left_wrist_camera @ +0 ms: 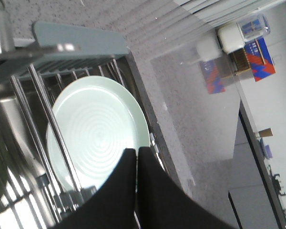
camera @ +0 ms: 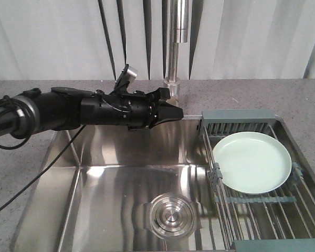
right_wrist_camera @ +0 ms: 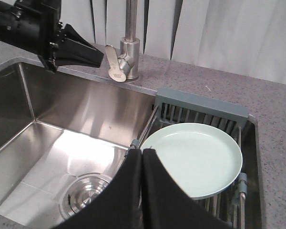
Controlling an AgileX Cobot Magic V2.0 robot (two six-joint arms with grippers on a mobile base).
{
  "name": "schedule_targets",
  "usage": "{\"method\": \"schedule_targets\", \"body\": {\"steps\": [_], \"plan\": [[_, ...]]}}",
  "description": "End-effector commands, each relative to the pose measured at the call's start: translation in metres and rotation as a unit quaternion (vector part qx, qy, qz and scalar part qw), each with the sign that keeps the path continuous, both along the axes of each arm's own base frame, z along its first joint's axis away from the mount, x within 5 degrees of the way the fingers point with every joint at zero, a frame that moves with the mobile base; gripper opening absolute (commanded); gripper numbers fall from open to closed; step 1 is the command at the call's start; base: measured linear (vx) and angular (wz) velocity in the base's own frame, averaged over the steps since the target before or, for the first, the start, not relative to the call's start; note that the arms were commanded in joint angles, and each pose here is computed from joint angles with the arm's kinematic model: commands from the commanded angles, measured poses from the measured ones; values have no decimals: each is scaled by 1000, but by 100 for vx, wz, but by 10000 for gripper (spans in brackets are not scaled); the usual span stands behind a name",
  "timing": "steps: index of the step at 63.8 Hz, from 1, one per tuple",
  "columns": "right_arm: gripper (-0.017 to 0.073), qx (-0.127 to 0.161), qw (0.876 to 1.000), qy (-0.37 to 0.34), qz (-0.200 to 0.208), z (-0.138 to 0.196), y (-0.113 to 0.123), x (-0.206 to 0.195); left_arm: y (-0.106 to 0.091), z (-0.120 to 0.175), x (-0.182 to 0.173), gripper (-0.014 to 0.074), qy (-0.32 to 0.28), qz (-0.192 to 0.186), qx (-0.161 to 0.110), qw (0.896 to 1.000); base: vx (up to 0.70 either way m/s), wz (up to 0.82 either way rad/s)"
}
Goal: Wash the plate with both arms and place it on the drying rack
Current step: 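Reach the left gripper back to the faucet handle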
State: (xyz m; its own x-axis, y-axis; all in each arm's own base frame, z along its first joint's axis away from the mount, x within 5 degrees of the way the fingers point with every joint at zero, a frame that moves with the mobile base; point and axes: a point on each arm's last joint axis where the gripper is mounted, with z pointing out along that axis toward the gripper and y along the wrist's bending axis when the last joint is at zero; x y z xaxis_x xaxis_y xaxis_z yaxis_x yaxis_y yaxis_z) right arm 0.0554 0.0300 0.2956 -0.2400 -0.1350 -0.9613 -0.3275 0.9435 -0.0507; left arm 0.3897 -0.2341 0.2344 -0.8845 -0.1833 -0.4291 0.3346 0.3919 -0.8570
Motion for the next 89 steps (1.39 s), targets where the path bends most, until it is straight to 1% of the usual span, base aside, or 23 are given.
{"method": "schedule_targets", "body": {"steps": [1, 13, 24, 38, 49, 56, 64, 68, 75, 79, 83, 89], "plan": [[-8, 9, 999, -36, -17, 13, -2, 2, -6, 32, 10, -6, -9, 20, -53, 998, 0, 0], [-8, 9, 999, -36, -17, 13, -2, 2, -16, 19, 36, -6, 9, 33, -66, 997, 0, 0], [-7, 9, 999, -35, -17, 13, -2, 2, -21, 19, 53, -6, 16, 51, -81, 995, 0, 0], [-7, 9, 999, -35, -17, 13, -2, 2, -22, 33, 66, -6, -15, 70, -89, 993, 0, 0], [-6, 9, 999, -35, -17, 13, -2, 2, -16, 33, 77, -6, -11, 101, -93, 990, 0, 0], [-4, 9, 999, -35, -17, 13, -2, 2, -13, 34, 76, -6, -9, 83, -100, 991, 0, 0], [-4, 9, 999, -35, -17, 13, -2, 2, -15, 41, 68, -6, -12, 36, -115, 993, 0, 0], [-4, 9, 999, -35, -17, 13, -2, 2, -15, 48, 64, -6, -20, 26, -113, 993, 0, 0], [-4, 9, 999, -35, -17, 13, -2, 2, -13, 68, 56, -6, -43, 12, -107, 993, 0, 0], [-4, 9, 999, -35, -17, 13, -2, 2, -11, 76, 51, -6, -39, 6, -102, 994, 0, 0], [-4, 9, 999, -35, -17, 13, -2, 2, -8, 84, 46, -6, -40, 0, -84, 996, 0, 0], [-4, 9, 999, -35, -17, 13, -2, 2, -2, 90, 39, -6, -41, -12, -34, 999, 0, 0]]}}
